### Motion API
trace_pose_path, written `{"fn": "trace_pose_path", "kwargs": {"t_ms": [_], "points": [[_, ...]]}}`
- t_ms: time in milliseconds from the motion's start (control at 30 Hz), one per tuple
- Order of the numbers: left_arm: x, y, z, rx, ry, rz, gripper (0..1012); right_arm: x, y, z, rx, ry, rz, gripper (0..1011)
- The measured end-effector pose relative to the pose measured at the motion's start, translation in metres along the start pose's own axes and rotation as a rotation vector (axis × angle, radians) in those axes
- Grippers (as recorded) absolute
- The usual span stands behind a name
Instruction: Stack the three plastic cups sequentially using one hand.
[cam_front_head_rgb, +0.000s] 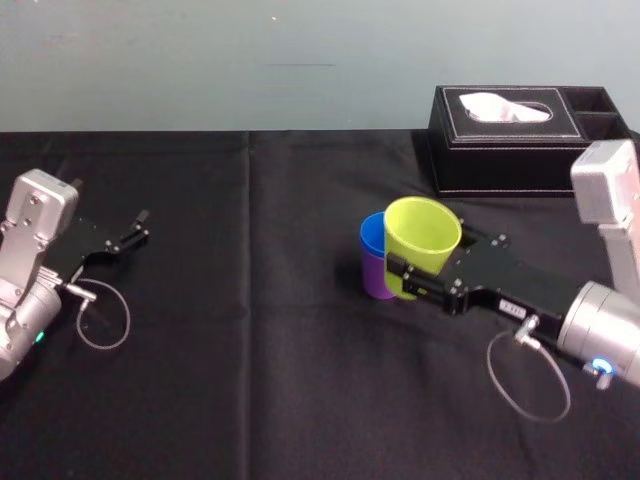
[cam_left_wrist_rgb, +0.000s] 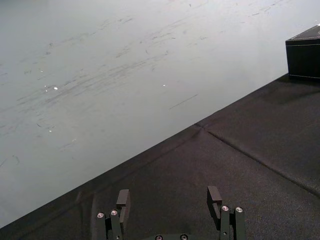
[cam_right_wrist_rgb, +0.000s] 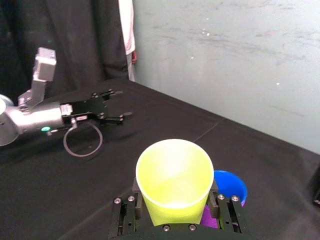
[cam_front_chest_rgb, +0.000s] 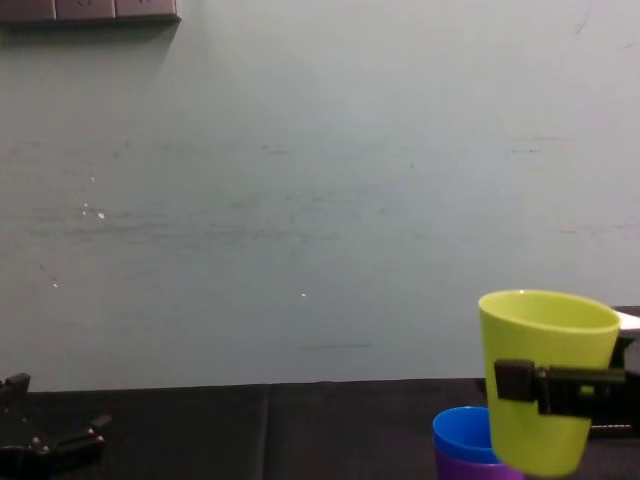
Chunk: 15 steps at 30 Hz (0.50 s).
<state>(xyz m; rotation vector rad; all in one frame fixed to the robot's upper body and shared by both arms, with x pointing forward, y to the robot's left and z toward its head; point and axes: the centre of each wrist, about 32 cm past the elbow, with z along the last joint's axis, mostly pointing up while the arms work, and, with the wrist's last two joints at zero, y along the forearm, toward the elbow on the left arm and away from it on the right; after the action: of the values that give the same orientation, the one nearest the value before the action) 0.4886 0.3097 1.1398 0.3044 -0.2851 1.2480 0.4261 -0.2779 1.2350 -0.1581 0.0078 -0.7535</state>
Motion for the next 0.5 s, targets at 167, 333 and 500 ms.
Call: {"fn": "trace_pose_path", "kwargs": {"t_ms": [167, 333, 500], "points": [[0.0, 0.0, 0.0, 0.0, 0.0, 0.0, 1011, 0.0117, 0.005, 0.007, 0.003, -0.011, -0.019, 728], [0.0, 0.0, 0.0, 0.0, 0.0, 0.0, 1011, 0.0255, 0.014, 0.015, -0.002, -0.019, -0.036, 729], [0.0, 0.0, 0.0, 0.0, 0.0, 0.0, 1011, 0.0354, 0.024, 0.017, -0.011, -0.014, -0.041, 729]]}}
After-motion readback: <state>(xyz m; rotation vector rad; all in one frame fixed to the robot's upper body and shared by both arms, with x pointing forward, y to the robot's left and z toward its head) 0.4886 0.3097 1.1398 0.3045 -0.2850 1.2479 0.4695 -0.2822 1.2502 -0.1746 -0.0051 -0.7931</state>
